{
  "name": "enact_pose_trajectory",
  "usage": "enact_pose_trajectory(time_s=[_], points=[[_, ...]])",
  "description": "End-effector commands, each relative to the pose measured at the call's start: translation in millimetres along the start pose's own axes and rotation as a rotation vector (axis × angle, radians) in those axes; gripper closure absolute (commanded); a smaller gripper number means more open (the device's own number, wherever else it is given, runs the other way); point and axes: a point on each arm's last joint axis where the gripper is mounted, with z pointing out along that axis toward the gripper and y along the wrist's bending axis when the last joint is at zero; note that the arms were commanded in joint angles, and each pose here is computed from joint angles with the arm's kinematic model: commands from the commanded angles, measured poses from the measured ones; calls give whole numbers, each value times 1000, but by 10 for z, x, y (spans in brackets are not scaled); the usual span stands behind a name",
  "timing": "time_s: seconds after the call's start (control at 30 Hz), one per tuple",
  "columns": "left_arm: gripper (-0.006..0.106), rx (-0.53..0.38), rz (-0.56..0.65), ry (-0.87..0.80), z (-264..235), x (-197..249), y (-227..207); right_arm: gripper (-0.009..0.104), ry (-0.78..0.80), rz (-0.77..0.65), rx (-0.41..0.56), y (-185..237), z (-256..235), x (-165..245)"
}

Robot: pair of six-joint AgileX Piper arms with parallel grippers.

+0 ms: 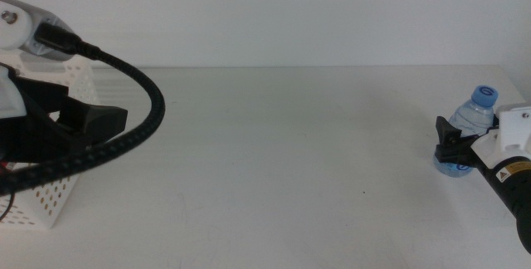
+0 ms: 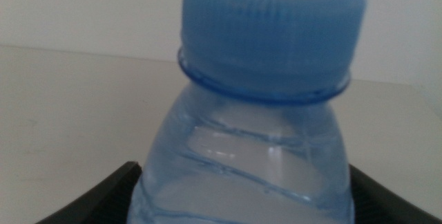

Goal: Use arms to grab the bottles and put them into the dustbin to the left of the table.

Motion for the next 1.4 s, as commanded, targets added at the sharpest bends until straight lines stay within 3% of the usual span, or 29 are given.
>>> enact_pose_trajectory(time_s=[0.0, 0.1, 0.27, 0.3, 0.7, 1.0, 1.37], points=[[26, -13, -24, -107, -81, -142, 3, 4, -141, -7, 13, -27, 41, -228], [26, -13, -24, -107, -81, -142, 3, 22, -140, -9, 35, -46, 44, -226], [26, -13, -24, -107, -81, -142, 3, 90, -100, 17, 8, -23, 45, -193], [26, -13, -24, -107, -81, -142, 3, 95, -89, 33, -5, -10, 46, -183], [26, -13, -24, -107, -81, -142, 3, 95, -116, -17, -265, 484, -62, -626], [26, -13, -24, -107, -81, -142, 3, 95, -91, -107, -519, 1162, 59, -1107], [26, -13, -24, -107, -81, -142, 3, 95, -127, -130, -671, 1738, 488, -1543]])
